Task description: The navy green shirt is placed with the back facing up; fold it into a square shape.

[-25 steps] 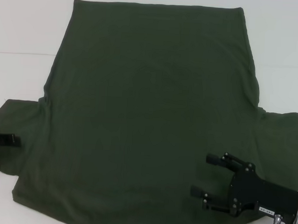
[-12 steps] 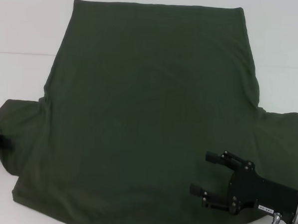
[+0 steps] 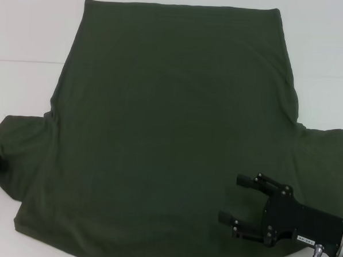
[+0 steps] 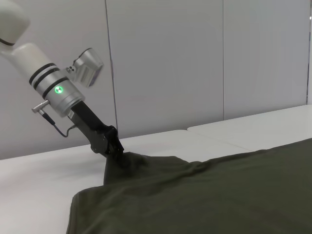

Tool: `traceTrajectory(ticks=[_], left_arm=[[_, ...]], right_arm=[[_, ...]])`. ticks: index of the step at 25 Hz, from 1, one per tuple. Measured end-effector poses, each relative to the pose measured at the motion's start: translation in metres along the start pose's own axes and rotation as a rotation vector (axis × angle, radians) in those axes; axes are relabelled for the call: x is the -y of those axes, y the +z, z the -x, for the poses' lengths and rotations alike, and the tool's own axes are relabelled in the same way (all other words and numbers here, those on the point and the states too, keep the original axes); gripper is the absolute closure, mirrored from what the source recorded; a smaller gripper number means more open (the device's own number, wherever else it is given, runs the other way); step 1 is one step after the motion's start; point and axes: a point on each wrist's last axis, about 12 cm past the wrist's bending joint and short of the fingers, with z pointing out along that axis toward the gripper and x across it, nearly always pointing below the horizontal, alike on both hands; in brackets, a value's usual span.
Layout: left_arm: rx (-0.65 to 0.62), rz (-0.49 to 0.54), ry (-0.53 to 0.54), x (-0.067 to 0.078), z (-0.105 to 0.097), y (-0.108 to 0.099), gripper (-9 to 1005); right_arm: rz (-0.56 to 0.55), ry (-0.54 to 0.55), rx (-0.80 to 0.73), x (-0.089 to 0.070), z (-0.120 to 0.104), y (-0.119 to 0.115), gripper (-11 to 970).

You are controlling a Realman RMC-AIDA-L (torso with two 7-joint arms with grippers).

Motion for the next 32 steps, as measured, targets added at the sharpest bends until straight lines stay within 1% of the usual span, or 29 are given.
traceTrajectory(ticks=[4,8,13,17,24,32], left_arm=[[0.01,0.011,0.008,-0.002,0.005,-0.005,989],[0.036,0.031,0.017,-0.007,0.014,-0.015,989],[0.066,0.052,0.042,-0.007,0.026,-0.026,989],[0.071,0.044,0.062,-0.002,0.035,-0.03,990],[0.063,0.017,0.086,0.01,0.044,-0.031,990],[0.084,0.022,0.106,0.019,0.059,-0.042,990]], right_arm=[[0.001,-0.001,0.0,0.0,0.0,0.0,43],[0.0,-0.001,0.001,0.0,0.0,0.0,42],[-0.002,-0.001,0.0,0.0,0.0,0.0,42],[-0.001,-0.003,0.001,0.001,0.001,0.0,42],[0.001,-0.004,0.003,0.001,0.001,0.0,43],[0.003,-0.007,0.004,0.001,0.002,0.001,42]])
